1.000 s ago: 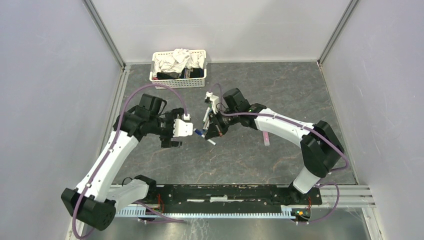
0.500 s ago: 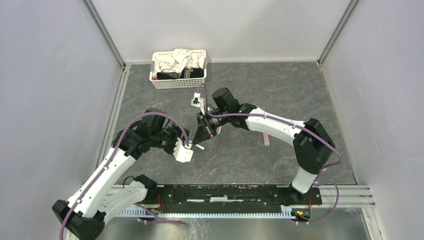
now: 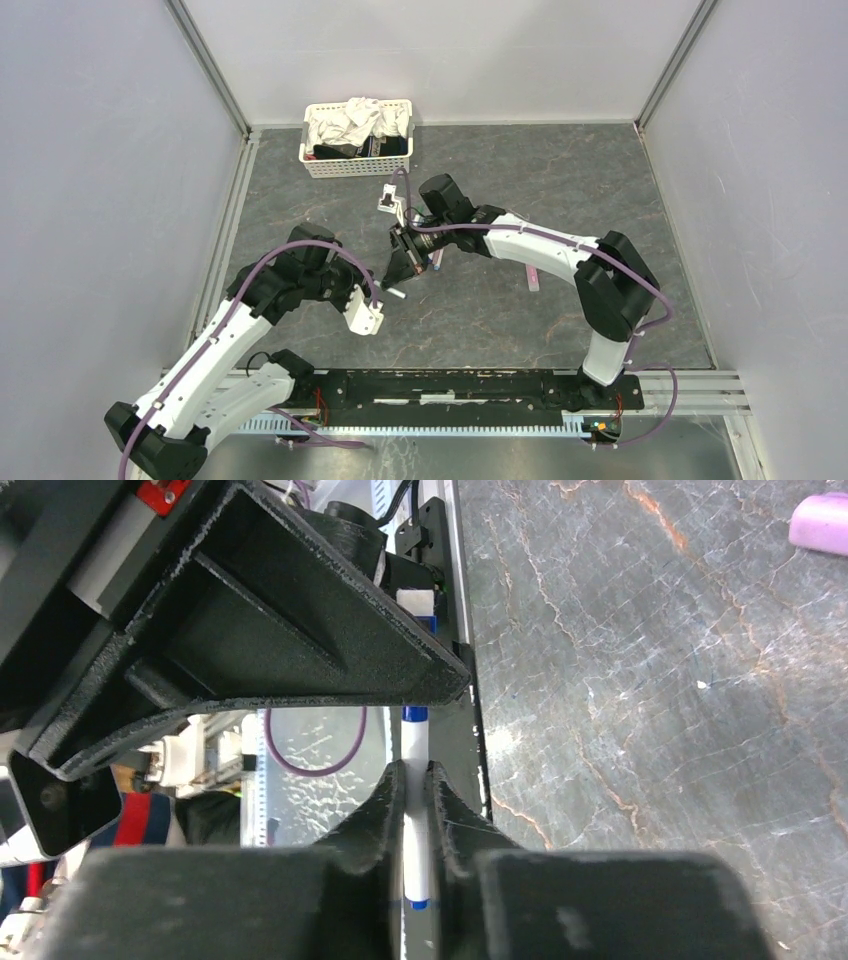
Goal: Open the pen caps
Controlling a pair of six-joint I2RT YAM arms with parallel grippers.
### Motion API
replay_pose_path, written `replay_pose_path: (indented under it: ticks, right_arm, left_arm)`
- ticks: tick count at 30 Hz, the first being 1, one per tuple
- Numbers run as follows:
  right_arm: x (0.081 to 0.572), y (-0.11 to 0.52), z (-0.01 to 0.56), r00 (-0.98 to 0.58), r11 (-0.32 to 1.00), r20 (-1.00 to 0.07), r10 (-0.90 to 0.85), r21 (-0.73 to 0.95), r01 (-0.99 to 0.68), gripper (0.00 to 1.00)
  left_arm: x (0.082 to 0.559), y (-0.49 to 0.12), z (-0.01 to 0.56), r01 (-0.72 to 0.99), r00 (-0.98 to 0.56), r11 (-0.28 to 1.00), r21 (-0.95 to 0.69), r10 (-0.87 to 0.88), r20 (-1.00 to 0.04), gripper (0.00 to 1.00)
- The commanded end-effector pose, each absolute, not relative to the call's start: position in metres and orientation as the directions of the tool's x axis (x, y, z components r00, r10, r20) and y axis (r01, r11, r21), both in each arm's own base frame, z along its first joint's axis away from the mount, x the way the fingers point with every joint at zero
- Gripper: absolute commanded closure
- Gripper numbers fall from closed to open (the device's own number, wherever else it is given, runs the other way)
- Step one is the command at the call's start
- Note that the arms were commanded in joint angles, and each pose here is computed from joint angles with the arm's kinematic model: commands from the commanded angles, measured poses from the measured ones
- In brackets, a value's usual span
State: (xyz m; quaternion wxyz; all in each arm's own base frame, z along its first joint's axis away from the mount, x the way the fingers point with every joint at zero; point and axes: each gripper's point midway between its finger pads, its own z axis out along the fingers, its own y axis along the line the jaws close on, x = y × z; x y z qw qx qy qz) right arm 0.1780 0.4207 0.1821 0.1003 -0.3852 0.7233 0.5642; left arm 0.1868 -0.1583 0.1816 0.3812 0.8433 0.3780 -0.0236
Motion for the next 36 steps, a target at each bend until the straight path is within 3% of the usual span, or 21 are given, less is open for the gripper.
replay_pose_path:
  ticks: [1, 4, 8, 9, 13, 17, 25, 32, 36]
  right_arm:
    - [0.182, 0.433, 0.202, -0.661, 0.001, -0.628, -0.411, 0.724, -0.689, 0.78]
    - [0.179, 0.433, 0.195, -0.664, 0.005, -0.616, -0.422, 0.732, -0.682, 0.62]
    - [0.177, 0.431, 0.186, -0.670, 0.014, -0.602, -0.434, 0.739, -0.673, 0.59]
    - [0.177, 0.431, 0.184, -0.670, 0.016, -0.600, -0.437, 0.739, -0.673, 0.62]
    - [0.175, 0.425, 0.177, -0.659, 0.029, -0.596, -0.460, 0.731, -0.682, 0.86]
    - [0.169, 0.411, 0.166, -0.643, 0.060, -0.589, -0.490, 0.713, -0.699, 1.00]
    - [0.159, 0.361, 0.125, -0.662, 0.180, -0.535, -0.525, 0.690, -0.701, 1.00]
    - [0.164, 0.325, 0.113, -0.712, 0.259, -0.522, -0.470, 0.690, -0.676, 1.00]
    - [0.202, 0.295, 0.103, -0.756, 0.443, -0.523, -0.394, 0.612, -0.655, 1.00]
  left_arm:
    - [0.190, -0.166, 0.190, 0.618, 0.742, -0.413, 0.669, 0.589, -0.322, 0.98]
    - [0.191, -0.166, 0.191, 0.631, 0.728, -0.398, 0.666, 0.600, -0.331, 0.98]
    - [0.194, -0.164, 0.192, 0.652, 0.703, -0.374, 0.659, 0.624, -0.342, 0.98]
    - [0.194, -0.164, 0.192, 0.655, 0.699, -0.370, 0.658, 0.627, -0.343, 0.98]
    - [0.198, -0.159, 0.190, 0.659, 0.686, -0.370, 0.655, 0.652, -0.323, 0.98]
    - [0.211, -0.151, 0.185, 0.667, 0.651, -0.357, 0.654, 0.707, -0.278, 0.98]
    - [0.244, -0.126, 0.166, 0.656, 0.589, -0.386, 0.648, 0.799, -0.121, 0.98]
    - [0.265, -0.107, 0.155, 0.677, 0.536, -0.372, 0.635, 0.841, -0.079, 0.98]
    - [0.271, -0.101, 0.143, 0.748, 0.453, -0.299, 0.593, 0.883, -0.126, 0.98]
